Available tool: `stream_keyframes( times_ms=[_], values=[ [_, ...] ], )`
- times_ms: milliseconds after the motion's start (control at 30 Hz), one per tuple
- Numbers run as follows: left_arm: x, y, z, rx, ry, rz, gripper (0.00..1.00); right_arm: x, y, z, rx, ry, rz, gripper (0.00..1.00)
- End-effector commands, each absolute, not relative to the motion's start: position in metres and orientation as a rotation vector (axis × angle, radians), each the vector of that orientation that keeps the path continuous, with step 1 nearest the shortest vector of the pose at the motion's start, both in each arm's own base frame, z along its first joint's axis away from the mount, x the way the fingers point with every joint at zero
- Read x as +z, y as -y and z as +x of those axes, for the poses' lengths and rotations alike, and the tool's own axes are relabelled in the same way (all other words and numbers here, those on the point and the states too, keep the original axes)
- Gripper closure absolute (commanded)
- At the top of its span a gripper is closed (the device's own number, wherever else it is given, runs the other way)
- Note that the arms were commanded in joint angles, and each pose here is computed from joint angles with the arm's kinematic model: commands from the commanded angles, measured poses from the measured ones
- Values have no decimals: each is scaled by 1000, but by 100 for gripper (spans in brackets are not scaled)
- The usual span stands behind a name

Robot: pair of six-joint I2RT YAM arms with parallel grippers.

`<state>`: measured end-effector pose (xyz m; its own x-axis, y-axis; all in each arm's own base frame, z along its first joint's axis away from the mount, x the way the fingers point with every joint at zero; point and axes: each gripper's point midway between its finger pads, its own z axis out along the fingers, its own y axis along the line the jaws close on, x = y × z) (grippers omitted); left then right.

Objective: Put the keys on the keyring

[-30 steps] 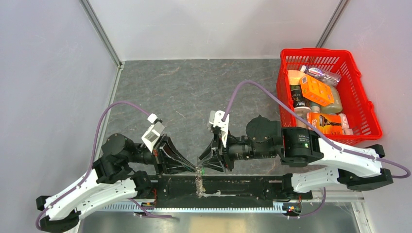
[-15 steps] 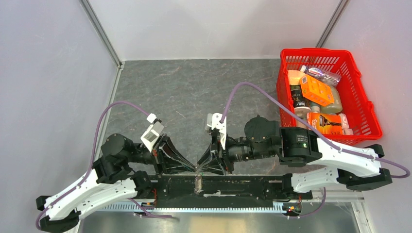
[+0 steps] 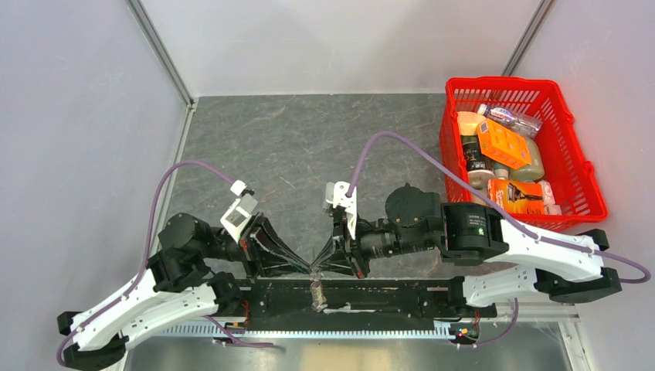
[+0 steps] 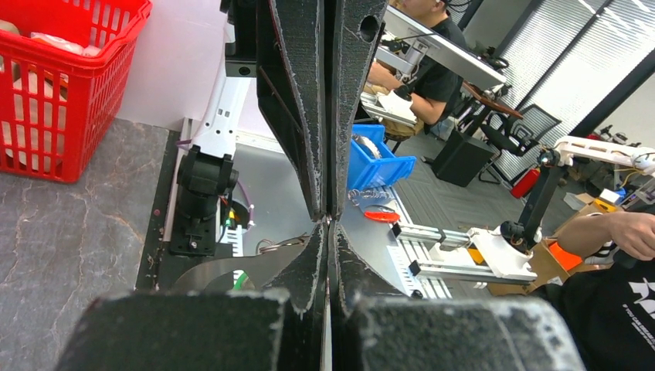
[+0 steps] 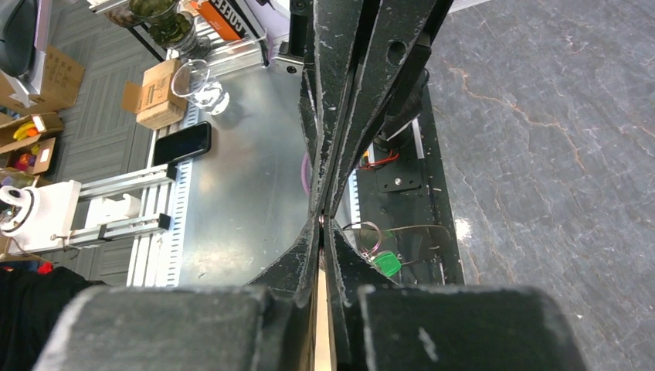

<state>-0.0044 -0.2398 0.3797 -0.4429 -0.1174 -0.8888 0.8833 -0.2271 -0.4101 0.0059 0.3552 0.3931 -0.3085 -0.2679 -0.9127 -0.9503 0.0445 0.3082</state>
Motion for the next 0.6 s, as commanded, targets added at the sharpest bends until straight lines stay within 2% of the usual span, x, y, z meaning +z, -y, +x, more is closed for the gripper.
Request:
stream_keyframes(
  times_ms=[0, 33, 233, 267, 333, 400, 467, 567],
  values=[
    [395, 238, -9, -1780, -1211, 992, 98, 410, -357, 5, 1337, -1598, -1224, 95],
    [395, 238, -9, -1780, -1209, 992, 98, 409, -358, 5, 1336, -1597, -1228, 100],
    [398, 238, -13, -1822, -1184, 1002, 97, 411, -357, 4, 1350, -1558, -1221, 100],
    [398, 238, -13, -1826, -1185, 1001, 93, 411, -356, 5, 1349, -1551, -1212, 100],
    [399, 237, -15, -1837, -1175, 997, 75, 414, -352, 7, 1354, -1521, -1183, 100],
    [401, 234, -17, -1853, -1138, 981, 62, 418, -347, 9, 1359, -1496, -1152, 100],
    [406, 230, -19, -1879, -1089, 949, 55, 420, -343, 10, 1365, -1476, -1133, 100],
    [409, 228, -19, -1914, -1042, 907, 53, 422, -341, 9, 1385, -1437, -1113, 100]
  ],
)
